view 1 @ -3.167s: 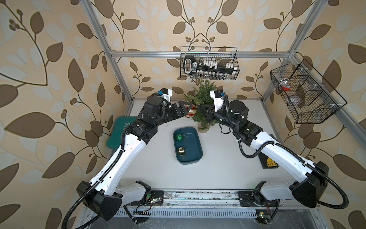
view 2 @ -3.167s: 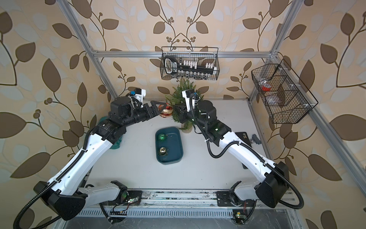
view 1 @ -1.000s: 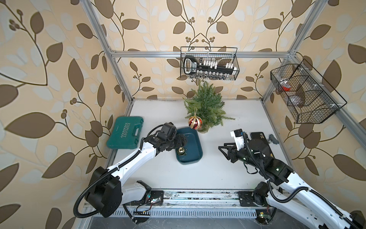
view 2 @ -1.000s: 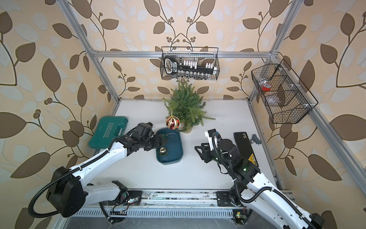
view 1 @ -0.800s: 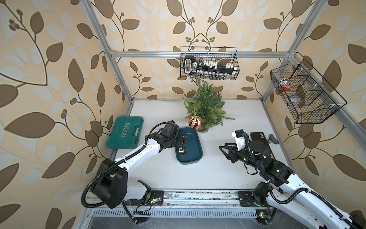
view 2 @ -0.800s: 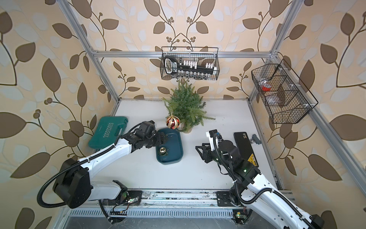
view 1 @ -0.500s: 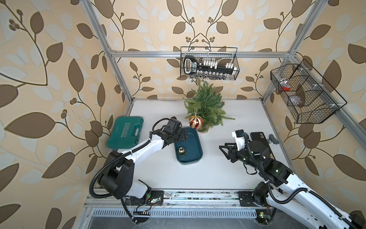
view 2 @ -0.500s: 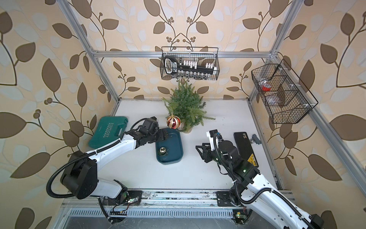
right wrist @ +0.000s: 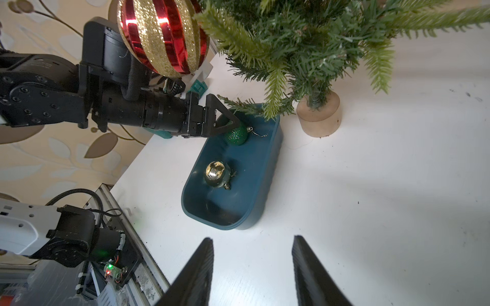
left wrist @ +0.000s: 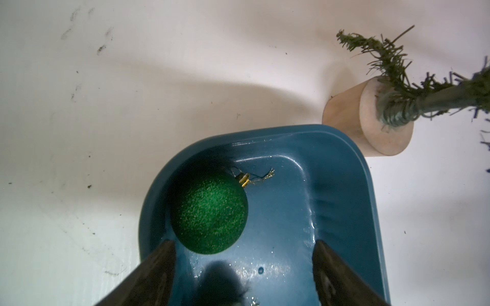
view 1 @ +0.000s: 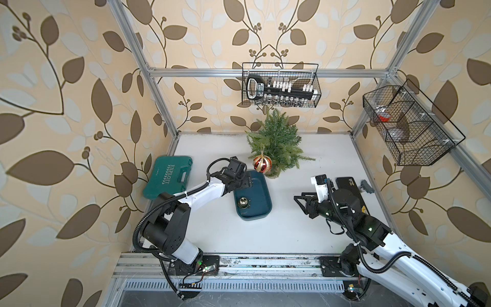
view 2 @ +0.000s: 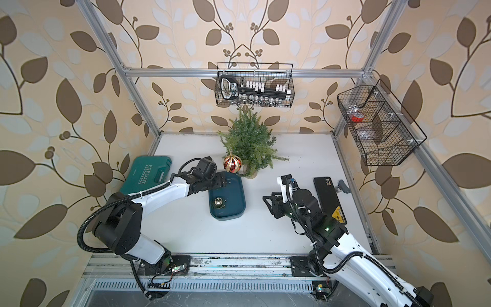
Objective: Decorate the small christmas tree with ornaments
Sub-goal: Hang an ornament on the christmas tree, then pick up an ornament from the container.
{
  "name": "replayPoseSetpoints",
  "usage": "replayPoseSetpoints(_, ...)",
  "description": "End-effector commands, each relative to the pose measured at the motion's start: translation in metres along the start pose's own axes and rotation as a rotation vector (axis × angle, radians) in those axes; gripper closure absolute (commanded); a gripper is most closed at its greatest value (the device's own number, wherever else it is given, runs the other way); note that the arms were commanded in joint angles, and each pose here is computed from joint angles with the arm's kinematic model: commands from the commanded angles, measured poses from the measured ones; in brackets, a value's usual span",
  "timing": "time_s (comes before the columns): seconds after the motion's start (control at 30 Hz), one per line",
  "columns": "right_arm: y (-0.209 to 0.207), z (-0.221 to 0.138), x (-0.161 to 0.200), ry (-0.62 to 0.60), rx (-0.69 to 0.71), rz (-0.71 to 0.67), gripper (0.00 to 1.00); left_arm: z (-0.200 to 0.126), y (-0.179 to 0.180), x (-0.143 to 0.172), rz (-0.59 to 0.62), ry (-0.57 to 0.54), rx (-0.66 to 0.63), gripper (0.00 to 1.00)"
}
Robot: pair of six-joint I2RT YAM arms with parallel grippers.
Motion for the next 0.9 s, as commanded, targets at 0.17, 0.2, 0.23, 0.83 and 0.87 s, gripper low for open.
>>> replayPoseSetpoints(0.17,-0.002,0.001,0.001,-0.015,-0.001,0.005,0.53,0.014,-0.003,-0.006,-0.002,-0.012,-0.008,0.22)
replayPoseSetpoints(0.2,-0.002,0.001,0.001,-0.015,0.001,0.006,0.53,0.015,-0.003,-0.007,-0.004,-0.014,-0.004,0.23)
replayPoseSetpoints(0.23,-0.003,0.002,0.002,-0.014,0.005,0.006,0.52,0.017,-0.003,-0.006,-0.005,-0.012,-0.002,0.24)
replayPoseSetpoints(0.83,-0.004,0.003,0.003,-0.014,0.012,0.012,0.53,0.038,0.0,-0.01,-0.03,-0.011,-0.078,0.26)
replayPoseSetpoints(0.87,-0.004,0.003,0.003,-0.015,0.013,0.011,0.53,0.039,0.0,-0.011,-0.032,-0.012,-0.082,0.27)
Point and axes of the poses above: each gripper's point midway between its finger pads, its own z axis out along the fingers, its own y axis along the line the jaws close on, x = y × z, the point moved 9 cm from there along -z, back along the fingers, and after that the axes turned 13 degrees about z, right-handed, at the moved point
